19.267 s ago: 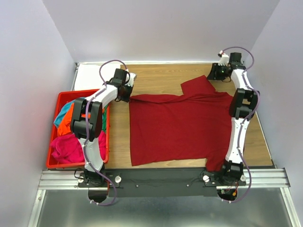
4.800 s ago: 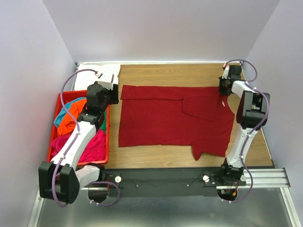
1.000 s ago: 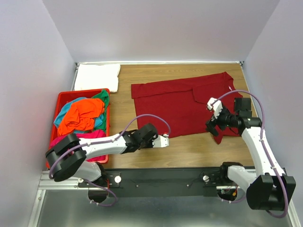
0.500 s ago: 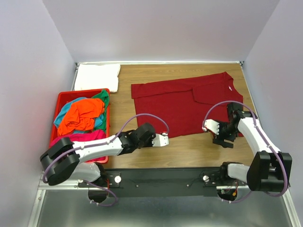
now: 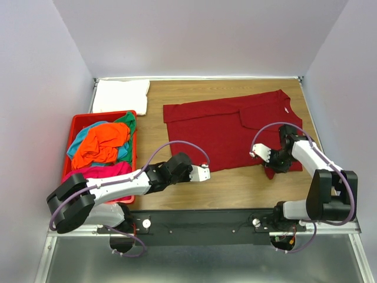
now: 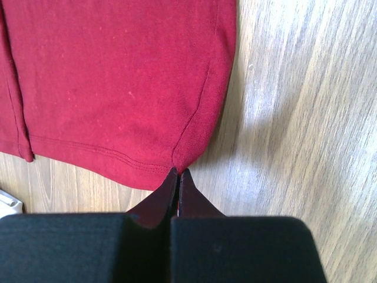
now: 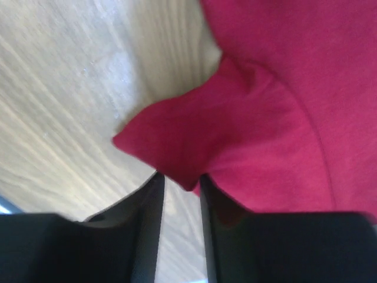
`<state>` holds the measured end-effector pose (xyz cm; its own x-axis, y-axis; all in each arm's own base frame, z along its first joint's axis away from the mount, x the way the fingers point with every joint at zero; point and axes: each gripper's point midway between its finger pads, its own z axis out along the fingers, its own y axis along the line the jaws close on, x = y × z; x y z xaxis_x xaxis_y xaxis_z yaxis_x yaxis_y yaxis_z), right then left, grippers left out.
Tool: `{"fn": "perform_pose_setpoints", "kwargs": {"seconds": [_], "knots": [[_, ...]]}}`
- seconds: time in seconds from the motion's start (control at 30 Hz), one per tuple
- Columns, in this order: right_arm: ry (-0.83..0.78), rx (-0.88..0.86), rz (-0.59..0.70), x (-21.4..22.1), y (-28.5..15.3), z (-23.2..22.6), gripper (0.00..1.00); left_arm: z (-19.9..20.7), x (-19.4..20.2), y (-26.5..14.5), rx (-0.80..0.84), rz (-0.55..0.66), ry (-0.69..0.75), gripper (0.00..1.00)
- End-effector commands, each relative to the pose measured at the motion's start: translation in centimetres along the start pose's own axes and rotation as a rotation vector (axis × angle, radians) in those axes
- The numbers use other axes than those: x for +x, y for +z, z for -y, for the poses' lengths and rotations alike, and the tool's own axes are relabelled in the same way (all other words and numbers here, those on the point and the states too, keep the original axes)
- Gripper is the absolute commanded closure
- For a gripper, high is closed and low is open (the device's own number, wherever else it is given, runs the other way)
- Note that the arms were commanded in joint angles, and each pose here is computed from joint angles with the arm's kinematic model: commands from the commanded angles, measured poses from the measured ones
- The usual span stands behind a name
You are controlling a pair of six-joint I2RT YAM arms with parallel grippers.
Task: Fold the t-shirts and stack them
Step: Fold the tshirt
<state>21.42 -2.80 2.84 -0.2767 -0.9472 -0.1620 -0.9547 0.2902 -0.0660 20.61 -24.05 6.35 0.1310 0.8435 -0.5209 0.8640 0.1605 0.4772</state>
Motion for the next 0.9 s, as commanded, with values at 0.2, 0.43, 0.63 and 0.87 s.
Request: {"fn": "perform_pose_setpoints", "kwargs": {"seconds": [0.2,0.43,0.63,0.87], "knots": [[-0.036,0.066,0.117,-7.3,-1.0,4.2,0.89,-0.4,-0.3,-0.1,-0.020,0.023,-0.003,1.00],[0.134,0.156,0.148,-14.6,-0.6,10.5,0.64,-0.5,0.0,0.0,-0.024,0.018,-0.008,1.00],[0.374,0.424,0.101,-13.8,-3.5,16.0,0.39,-0.6,-0.1,-0.1,-0.026,0.023,-0.011,1.00],[0.324,0.292,0.038,-9.0,-5.9,9.7,0.30,-0.7,-0.5,-0.3,-0.026,0.044,-0.012,1.00]]}}
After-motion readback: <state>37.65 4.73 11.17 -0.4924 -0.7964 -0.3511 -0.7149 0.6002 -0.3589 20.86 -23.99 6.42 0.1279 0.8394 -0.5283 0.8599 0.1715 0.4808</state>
